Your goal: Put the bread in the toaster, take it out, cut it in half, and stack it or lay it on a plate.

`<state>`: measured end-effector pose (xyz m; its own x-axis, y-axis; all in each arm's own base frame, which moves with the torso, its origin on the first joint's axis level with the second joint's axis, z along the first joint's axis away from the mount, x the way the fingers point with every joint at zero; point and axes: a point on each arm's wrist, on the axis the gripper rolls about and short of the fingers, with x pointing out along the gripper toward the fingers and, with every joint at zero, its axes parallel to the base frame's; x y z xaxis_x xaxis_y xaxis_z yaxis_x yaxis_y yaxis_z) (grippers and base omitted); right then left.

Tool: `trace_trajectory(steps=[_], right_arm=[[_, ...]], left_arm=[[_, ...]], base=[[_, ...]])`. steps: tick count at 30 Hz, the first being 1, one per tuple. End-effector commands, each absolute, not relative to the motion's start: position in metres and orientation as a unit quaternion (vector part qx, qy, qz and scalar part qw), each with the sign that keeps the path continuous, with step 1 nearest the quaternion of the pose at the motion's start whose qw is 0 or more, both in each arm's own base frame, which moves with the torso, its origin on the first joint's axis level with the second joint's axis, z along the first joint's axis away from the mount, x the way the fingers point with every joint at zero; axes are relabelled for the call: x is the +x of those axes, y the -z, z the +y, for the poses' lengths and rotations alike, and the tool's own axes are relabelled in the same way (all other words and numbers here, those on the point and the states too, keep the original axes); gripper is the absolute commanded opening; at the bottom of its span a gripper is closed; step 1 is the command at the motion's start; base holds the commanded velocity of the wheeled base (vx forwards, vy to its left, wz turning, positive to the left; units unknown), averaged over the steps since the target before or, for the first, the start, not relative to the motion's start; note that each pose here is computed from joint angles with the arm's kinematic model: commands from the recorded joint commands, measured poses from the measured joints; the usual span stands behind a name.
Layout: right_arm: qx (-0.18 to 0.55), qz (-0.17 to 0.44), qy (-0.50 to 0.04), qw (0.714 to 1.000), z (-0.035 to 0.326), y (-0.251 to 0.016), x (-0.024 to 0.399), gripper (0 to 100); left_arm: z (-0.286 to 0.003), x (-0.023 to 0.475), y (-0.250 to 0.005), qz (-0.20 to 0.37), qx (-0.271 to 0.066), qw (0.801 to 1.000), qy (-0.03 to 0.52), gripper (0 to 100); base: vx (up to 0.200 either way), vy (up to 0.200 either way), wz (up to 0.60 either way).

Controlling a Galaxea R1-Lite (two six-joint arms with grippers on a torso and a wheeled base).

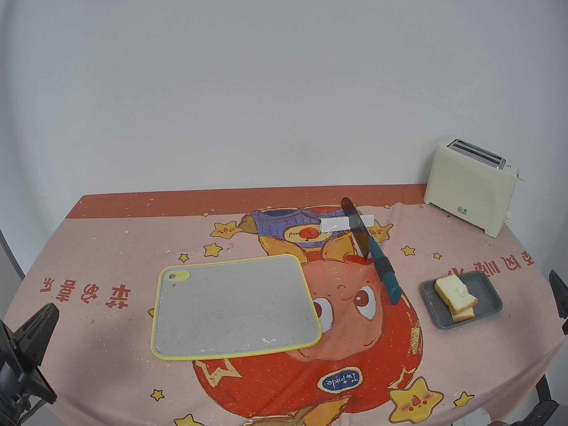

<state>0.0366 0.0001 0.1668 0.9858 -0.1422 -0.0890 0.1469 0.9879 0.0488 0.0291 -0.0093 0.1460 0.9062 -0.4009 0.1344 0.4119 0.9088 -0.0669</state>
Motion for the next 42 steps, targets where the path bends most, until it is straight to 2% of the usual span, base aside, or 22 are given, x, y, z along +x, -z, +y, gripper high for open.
trace_trajectory(steps=[1,7,8,12,16,18,20,24,27,33,36,37,41,42], right_arm=[[0.033,-0.004,0.085,0.996,-0.006,-0.157,0.013,100],[0.022,-0.005,0.114,0.993,-0.007,-0.138,0.005,100],[0.011,-0.002,0.134,0.991,-0.008,-0.127,0.002,100],[0.005,0.007,0.141,0.990,-0.008,-0.106,-0.003,100],[0.001,0.027,0.102,0.994,-0.007,-0.083,-0.016,100],[0.010,0.025,0.080,0.996,-0.006,-0.083,-0.021,100],[0.019,0.029,0.034,0.999,-0.003,-0.083,-0.020,100],[0.011,0.009,-0.005,1.000,0.000,-0.075,-0.023,100],[0.011,0.002,-0.009,1.000,0.000,-0.076,-0.023,100],[0.012,0.001,0.005,1.000,0.000,-0.076,-0.023,100],[0.017,0.001,0.010,1.000,0.000,-0.075,-0.023,100],[0.017,0.001,0.010,1.000,0.000,-0.075,-0.023,100],[0.017,0.001,0.011,1.000,0.000,-0.076,-0.023,100],[0.017,0.001,0.011,1.000,0.000,-0.076,-0.023,100]], left_arm=[[-0.009,-0.008,-0.133,-0.120,-0.035,0.968,0.218,0],[-0.009,-0.024,-0.126,-0.122,-0.031,0.963,0.240,0],[-0.009,-0.029,-0.121,-0.115,-0.032,0.963,0.243,0],[-0.010,-0.028,-0.098,-0.096,-0.027,0.963,0.252,0],[-0.011,-0.027,-0.093,-0.077,-0.008,0.963,0.256,0],[-0.011,-0.027,-0.094,-0.082,-0.003,0.964,0.254,0],[-0.011,-0.027,-0.094,-0.083,-0.002,0.966,0.246,0],[-0.010,-0.026,-0.089,-0.062,-0.007,0.971,0.233,0],[-0.009,-0.025,-0.084,-0.035,-0.015,0.977,0.208,0],[-0.008,-0.025,-0.084,-0.037,-0.015,0.983,0.181,0],[-0.006,-0.024,-0.084,-0.038,-0.018,0.990,0.134,0],[-0.006,-0.024,-0.084,-0.038,-0.018,0.990,0.134,0],[0.000,-0.023,-0.083,-0.035,-0.043,0.998,0.000,0],[0.000,-0.023,-0.083,-0.035,-0.043,0.998,0.000,0]], base=[[0.000,0.000,0.00],[0.000,0.000,0.00],[0.000,0.000,0.00],[0.000,0.000,0.00],[0.000,0.000,0.00],[0.000,0.000,0.00],[0.000,0.000,0.00],[0.000,0.000,0.00],[0.000,0.000,0.00],[0.000,0.000,0.00],[0.000,0.000,0.00],[0.000,0.000,0.00],[0.000,0.000,0.00],[0.000,0.000,0.00]])
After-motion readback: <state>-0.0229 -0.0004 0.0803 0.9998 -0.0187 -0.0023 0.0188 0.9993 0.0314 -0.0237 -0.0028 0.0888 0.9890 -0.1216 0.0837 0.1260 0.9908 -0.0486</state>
